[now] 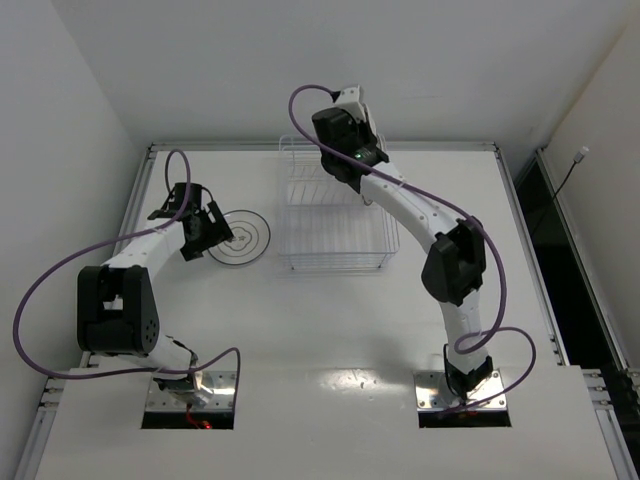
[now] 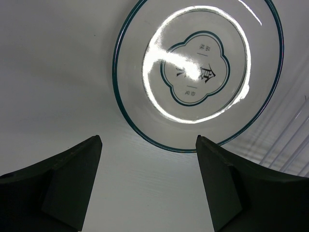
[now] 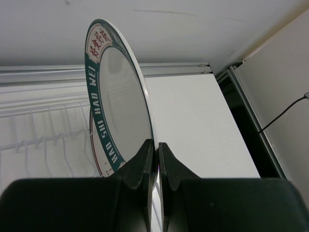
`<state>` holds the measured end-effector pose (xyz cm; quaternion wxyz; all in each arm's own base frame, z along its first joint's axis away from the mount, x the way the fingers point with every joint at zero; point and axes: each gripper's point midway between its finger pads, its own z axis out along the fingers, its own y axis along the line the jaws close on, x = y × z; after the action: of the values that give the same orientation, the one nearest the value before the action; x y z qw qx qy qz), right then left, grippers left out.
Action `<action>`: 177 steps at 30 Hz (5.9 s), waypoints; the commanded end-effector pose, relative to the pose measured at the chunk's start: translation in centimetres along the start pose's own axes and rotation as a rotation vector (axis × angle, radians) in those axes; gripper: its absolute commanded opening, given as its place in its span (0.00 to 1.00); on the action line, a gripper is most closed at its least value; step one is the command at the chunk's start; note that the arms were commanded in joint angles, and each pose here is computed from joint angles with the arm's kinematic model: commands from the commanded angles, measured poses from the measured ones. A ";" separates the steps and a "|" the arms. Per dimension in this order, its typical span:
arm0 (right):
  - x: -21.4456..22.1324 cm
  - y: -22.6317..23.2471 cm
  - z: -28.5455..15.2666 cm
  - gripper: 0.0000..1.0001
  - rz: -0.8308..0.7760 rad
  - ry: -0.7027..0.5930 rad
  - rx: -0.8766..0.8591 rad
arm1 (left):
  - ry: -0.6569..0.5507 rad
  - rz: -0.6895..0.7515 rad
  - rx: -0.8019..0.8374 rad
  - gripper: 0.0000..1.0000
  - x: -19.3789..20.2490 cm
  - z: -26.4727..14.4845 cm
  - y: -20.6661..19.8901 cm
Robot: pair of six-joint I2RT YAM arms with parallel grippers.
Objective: Load the plates into the dish rack
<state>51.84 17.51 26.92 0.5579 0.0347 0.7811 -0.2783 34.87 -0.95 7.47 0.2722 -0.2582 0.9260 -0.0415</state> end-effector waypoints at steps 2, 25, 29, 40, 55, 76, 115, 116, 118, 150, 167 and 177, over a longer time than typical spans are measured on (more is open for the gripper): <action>-2.0 -1.3 -0.9 0.00 0.077 -0.036 0.025 | -0.022 -0.010 0.009 0.76 -1.0 -0.4 -0.4; 9.1 4.4 0.1 0.00 0.034 0.191 -0.157 | -0.022 -0.010 0.009 0.76 -1.2 -0.3 -0.5; 9.3 4.5 0.0 0.12 0.027 0.199 -0.165 | -0.022 -0.010 0.009 0.76 -1.2 -0.3 -0.5; -3.0 -2.3 -5.1 0.67 0.260 -0.012 -0.243 | -0.001 -0.006 -0.049 0.76 -0.6 0.5 0.6; -6.9 -12.1 -12.5 0.72 0.497 -0.146 -0.367 | 0.152 -0.001 -0.021 0.49 2.5 4.0 0.4; -5.3 -10.2 -16.2 0.75 0.542 -0.105 -0.634 | -0.056 -0.047 0.081 0.00 -1.8 -0.1 0.4; 23.3 11.9 -31.9 0.73 1.005 0.915 -1.366 | 0.291 -0.044 -0.028 0.35 4.9 4.9 2.4; 23.2 11.7 -32.0 0.73 0.999 0.907 -1.370 | 0.253 -0.043 -0.008 0.35 4.3 4.1 2.1; 22.6 11.7 -31.9 0.73 1.020 0.894 -1.375 | 0.202 -0.041 0.018 0.38 3.6 3.5 1.8; 24.6 8.6 -31.2 0.67 1.082 0.912 -1.380 | 0.462 -0.080 0.336 0.07 12.4 3.0 -1.0; 25.1 5.4 -31.2 0.67 1.086 0.867 -1.402 | 0.490 -0.154 0.460 0.00 16.0 2.2 -2.0; 23.6 3.8 -30.9 0.67 0.963 0.741 -1.408 | 0.113 -0.150 0.344 0.00 3.1 -4.2 -0.4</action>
<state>16.90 29.42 9.12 0.1685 0.1345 0.8047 0.5531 28.51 -6.91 4.98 0.1767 -0.2584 0.9043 -0.2903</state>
